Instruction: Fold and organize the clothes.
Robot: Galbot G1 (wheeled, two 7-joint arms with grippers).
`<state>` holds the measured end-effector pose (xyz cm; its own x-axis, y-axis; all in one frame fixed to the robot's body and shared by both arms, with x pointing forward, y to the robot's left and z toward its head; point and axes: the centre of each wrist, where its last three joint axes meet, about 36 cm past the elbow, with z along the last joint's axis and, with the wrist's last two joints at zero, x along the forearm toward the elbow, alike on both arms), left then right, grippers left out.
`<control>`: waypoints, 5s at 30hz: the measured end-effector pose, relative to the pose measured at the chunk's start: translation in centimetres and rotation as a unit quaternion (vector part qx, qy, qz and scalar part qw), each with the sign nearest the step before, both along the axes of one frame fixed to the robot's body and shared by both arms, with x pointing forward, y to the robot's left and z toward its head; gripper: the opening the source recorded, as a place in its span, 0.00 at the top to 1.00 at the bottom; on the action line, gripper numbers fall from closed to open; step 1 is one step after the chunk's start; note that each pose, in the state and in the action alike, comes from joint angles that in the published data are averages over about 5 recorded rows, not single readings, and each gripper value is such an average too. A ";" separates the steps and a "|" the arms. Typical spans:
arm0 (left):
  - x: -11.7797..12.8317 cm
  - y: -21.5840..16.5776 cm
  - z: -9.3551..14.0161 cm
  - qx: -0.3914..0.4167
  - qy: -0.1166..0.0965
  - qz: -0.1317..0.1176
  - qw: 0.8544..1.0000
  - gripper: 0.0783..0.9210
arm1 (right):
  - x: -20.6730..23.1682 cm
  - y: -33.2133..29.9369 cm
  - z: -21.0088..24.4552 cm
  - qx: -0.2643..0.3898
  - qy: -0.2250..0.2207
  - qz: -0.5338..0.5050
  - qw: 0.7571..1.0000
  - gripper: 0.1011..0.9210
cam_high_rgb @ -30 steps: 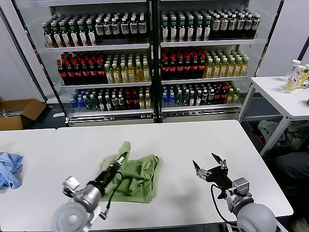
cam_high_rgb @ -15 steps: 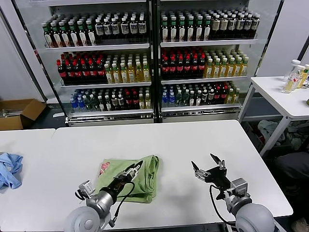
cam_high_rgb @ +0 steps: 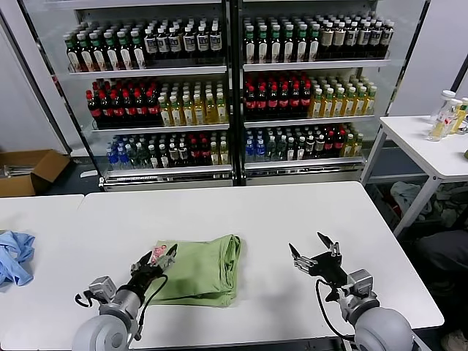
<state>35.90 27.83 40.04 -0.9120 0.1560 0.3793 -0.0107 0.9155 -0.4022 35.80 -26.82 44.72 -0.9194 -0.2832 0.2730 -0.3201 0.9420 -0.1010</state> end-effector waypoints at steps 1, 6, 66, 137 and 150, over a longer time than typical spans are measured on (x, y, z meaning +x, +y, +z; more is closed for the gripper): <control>-0.1 0.0 -0.3 0.001 0.004 0.001 1.000 0.12 | 0.0 0.0 0.0 0.000 0.000 0.000 1.000 0.12; -0.4 -0.2 -1.3 -0.002 0.019 0.005 1.000 0.12 | 0.0 -0.1 -0.1 -0.001 -0.001 -0.003 1.000 0.12; -3.0 15.5 7.4 -0.175 -0.072 0.081 0.979 0.96 | -0.6 0.3 1.4 0.015 -0.020 -0.005 1.000 0.12; -3.8 1.1 2.6 0.107 -0.096 0.055 0.988 0.12 | 2.1 14.6 -3.3 0.128 0.043 0.020 0.991 0.12; -5.4 4.0 3.3 0.128 -0.098 0.139 0.977 0.12 | 4.6 24.0 -4.9 0.136 0.100 0.032 0.985 0.12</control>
<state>30.54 31.84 43.32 -0.9648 -0.1851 0.1867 -0.2187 0.9592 -0.1791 40.41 -2.84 39.85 -0.8331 -0.4259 0.3530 -0.3674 0.9031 0.2225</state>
